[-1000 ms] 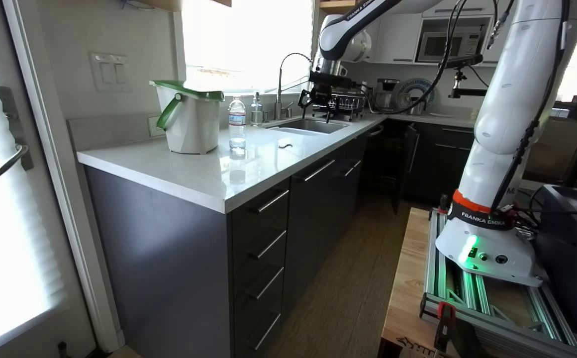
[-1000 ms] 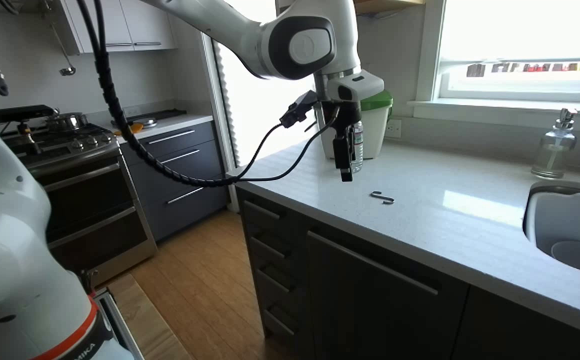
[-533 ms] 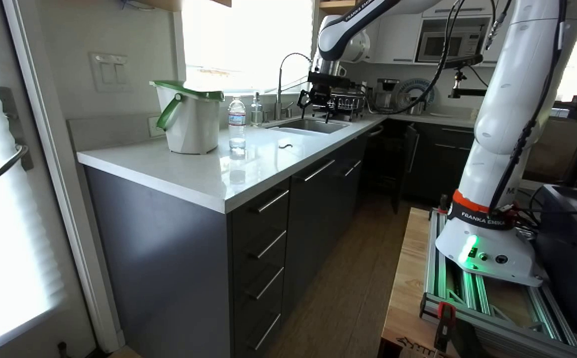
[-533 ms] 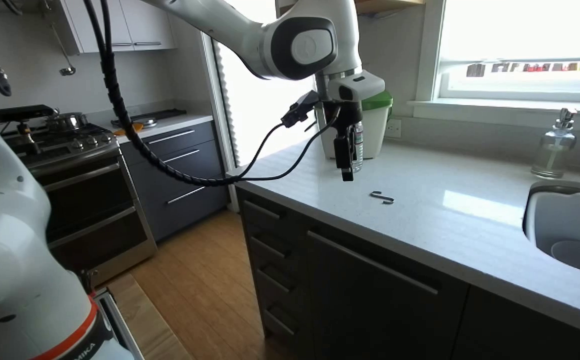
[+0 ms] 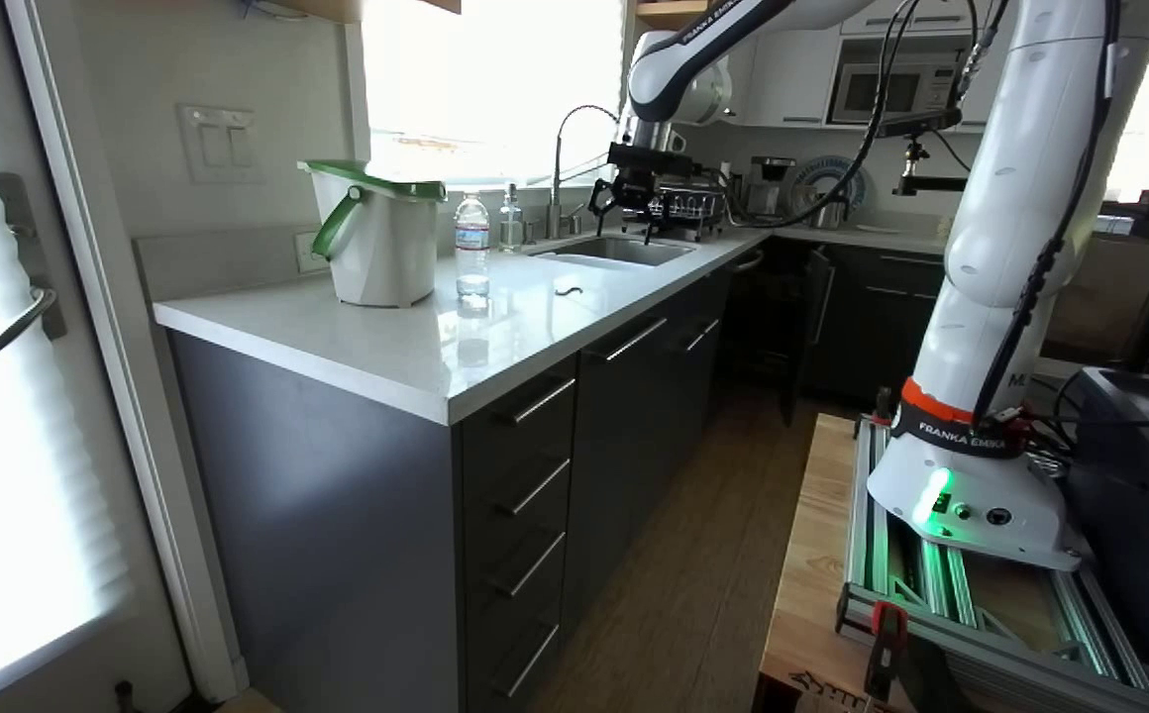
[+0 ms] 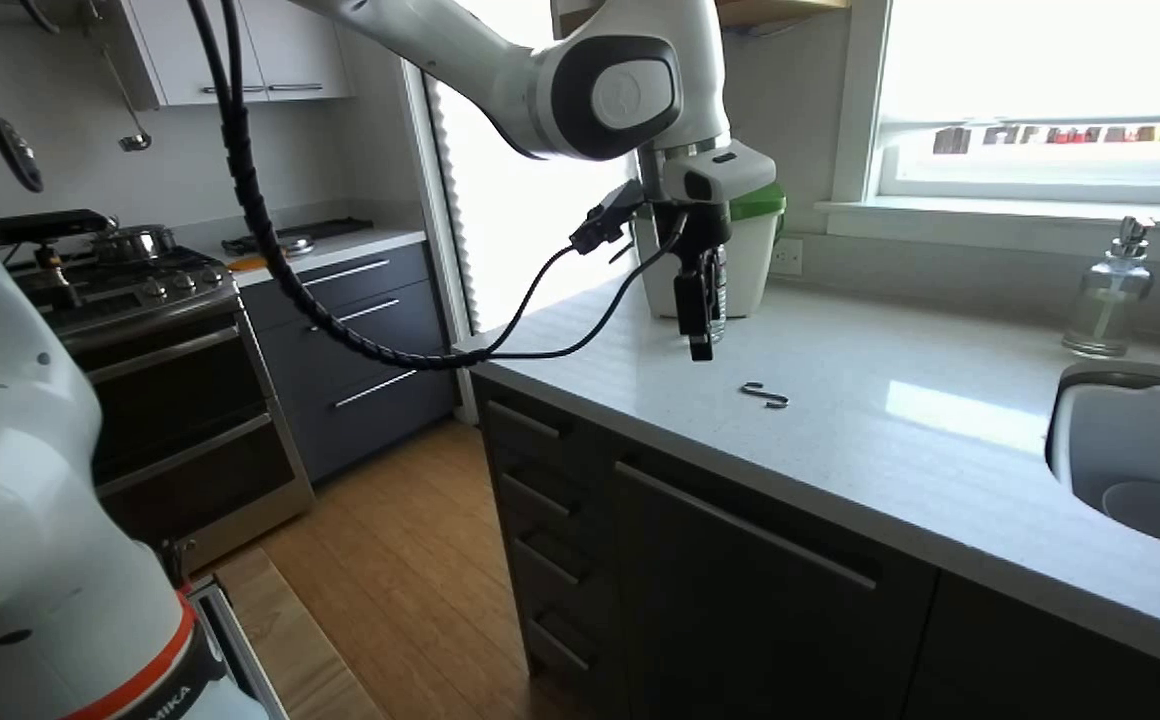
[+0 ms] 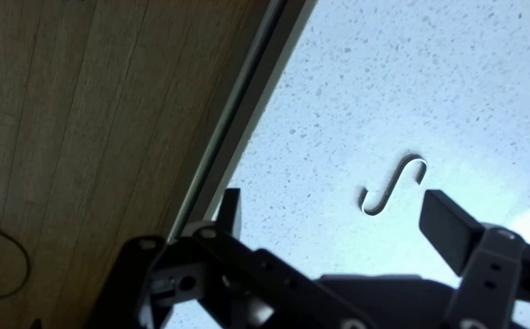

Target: Hang the object on the cupboard to the cupboard door

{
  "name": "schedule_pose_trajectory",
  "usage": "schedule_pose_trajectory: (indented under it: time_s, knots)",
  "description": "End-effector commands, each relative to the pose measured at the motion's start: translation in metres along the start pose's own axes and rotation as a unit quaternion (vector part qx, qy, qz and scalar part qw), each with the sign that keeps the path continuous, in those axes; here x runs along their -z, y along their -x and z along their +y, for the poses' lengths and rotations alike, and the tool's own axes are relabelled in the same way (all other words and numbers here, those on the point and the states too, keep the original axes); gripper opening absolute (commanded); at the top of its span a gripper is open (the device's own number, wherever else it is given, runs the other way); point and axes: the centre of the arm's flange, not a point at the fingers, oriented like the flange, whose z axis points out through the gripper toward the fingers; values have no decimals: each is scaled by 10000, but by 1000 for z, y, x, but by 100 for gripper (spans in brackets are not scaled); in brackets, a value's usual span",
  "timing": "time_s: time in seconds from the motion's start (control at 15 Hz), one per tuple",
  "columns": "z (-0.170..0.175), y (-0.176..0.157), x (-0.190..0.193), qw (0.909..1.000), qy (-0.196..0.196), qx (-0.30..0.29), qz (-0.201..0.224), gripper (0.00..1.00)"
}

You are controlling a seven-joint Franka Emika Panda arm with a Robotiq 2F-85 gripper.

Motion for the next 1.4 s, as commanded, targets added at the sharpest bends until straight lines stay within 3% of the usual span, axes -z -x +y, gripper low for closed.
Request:
schedule_pose_trajectory:
  time_s: [0.0,0.6,1.0,1.27,1.33]
  knots:
    - [-21,-18,-25,9996,214,-166,-49,100]
    - [-44,-55,-83,9973,499,-537,-107,96]
    - [-49,-69,-109,9958,521,-734,-172,49]
    - [-60,-71,-115,9956,411,-821,-209,35]
    - [-63,-71,-115,9956,398,-827,-209,36]
